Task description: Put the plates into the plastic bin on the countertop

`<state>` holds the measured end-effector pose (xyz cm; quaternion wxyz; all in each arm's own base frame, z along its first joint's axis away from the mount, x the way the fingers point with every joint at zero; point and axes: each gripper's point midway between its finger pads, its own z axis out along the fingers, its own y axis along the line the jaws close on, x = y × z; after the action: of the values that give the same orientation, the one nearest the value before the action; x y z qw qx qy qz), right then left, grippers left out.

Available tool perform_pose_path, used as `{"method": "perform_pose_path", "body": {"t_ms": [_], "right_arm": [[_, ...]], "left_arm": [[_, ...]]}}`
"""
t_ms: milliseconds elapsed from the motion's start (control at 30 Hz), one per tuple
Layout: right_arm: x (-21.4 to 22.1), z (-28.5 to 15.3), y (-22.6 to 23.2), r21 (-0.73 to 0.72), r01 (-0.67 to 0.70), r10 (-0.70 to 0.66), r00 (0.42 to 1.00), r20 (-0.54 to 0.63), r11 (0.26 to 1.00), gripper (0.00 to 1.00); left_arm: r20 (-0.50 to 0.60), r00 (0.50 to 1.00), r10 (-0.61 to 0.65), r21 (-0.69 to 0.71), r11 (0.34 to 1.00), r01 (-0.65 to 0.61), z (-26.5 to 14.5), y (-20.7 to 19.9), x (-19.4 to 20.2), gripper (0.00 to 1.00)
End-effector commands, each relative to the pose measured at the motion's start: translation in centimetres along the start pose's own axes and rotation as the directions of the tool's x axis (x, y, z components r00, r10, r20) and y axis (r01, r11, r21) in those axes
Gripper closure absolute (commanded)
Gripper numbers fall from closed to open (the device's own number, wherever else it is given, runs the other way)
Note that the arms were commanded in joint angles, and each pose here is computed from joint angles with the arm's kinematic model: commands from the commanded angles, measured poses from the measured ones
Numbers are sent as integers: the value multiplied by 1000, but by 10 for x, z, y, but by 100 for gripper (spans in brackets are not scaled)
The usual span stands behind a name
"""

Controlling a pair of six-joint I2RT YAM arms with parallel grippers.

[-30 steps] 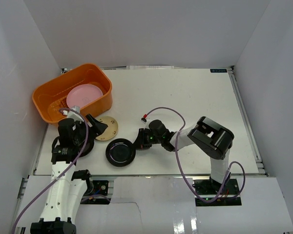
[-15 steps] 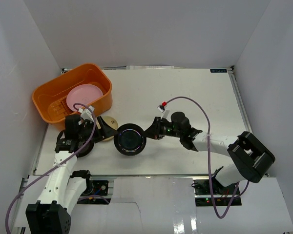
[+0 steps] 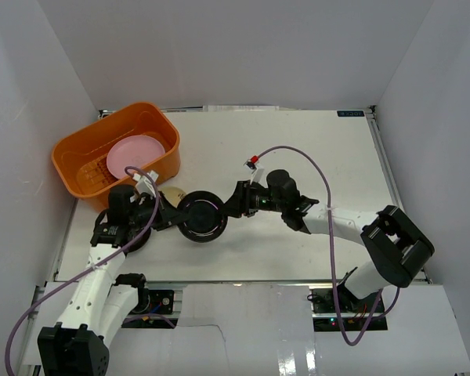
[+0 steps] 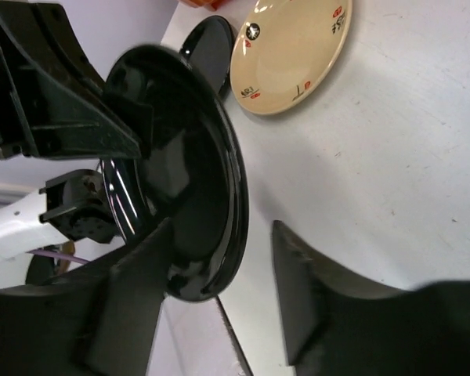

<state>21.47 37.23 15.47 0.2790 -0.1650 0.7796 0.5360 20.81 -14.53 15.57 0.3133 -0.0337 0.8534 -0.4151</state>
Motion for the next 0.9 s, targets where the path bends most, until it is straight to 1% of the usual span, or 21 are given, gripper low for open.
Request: {"method": "perform_pose_path", "body": {"t_ms": [0,33,67,133,167,233,300,333,367,433,467,500,533,567,600,633,667,733,767,800,867], "right_arm": [[-13,-4,4,-5,66,-66,998,17,998,38],[-13,-7,1,0,66,-66,998,17,998,36],[-16,-11,-5,12,62,-62,998,25,998,33],[-14,-18,-12,28,60,-60,998,30,998,33],[-15,-22,-18,47,58,-60,997,42,997,33],[-10,-27,-27,75,58,-61,997,46,996,35],[-3,-26,-39,115,48,-52,998,30,992,38],[1,-25,-42,121,42,-45,999,23,992,41],[6,-21,-48,137,36,-38,999,13,990,42],[7,-13,-54,158,41,-42,999,4,987,43],[15,-5,-62,179,39,-35,999,-21,983,43],[16,0,-65,190,43,-37,999,-36,981,43],[7,11,-59,181,60,-55,998,-33,982,41],[17,24,-67,198,55,-42,997,-68,979,40],[18,32,-68,201,55,-41,996,-77,978,38],[6,46,-62,189,64,-54,997,-61,980,35],[18,59,-72,214,57,-39,995,-90,975,34],[13,81,-64,199,65,-48,995,-89,978,34],[21,90,-76,227,44,-22,995,-101,973,33],[21,97,-77,232,38,-16,995,-98,972,33],[21,115,-80,247,18,2,997,-79,969,33]], "left_arm": [[107,994,28,-28,999,-25,-1,-1,-25,100],[127,992,22,-38,999,-18,-2,-2,-31,100],[177,983,46,-40,998,-40,-7,-13,-50,100],[256,964,65,-88,995,-44,-12,-17,-78,100],[310,948,79,-97,994,-51,-17,-28,-103,100],[383,920,84,-142,989,-31,-23,-29,-133,100],[449,892,51,-140,990,13,-29,-32,-168,100],[463,885,40,-127,992,22,-30,-34,-178,100],[527,850,18,-146,987,70,-43,-23,-203,100],[583,812,1,-184,974,131,-54,-4,-224,100],[624,781,-23,-203,961,190,-67,14,-236,100],[635,771,-48,-213,949,235,-70,29,-244,100],[658,750,-66,-225,933,279,-75,43,-249,100],[689,720,-86,-229,916,330,-86,59,-255,100],[707,694,-141,-197,902,384,-87,69,-258,100],[717,677,-167,-183,892,414,-87,80,-256,100],[754,638,-155,-189,879,437,-96,91,-263,100],[771,617,-158,-232,833,503,-98,113,-264,100],[784,605,-137,-263,810,524,-102,124,-267,99],[771,624,-128,-303,788,536,-98,138,-265,98],[770,631,-96,-360,752,552,-103,151,-270,95]]}}
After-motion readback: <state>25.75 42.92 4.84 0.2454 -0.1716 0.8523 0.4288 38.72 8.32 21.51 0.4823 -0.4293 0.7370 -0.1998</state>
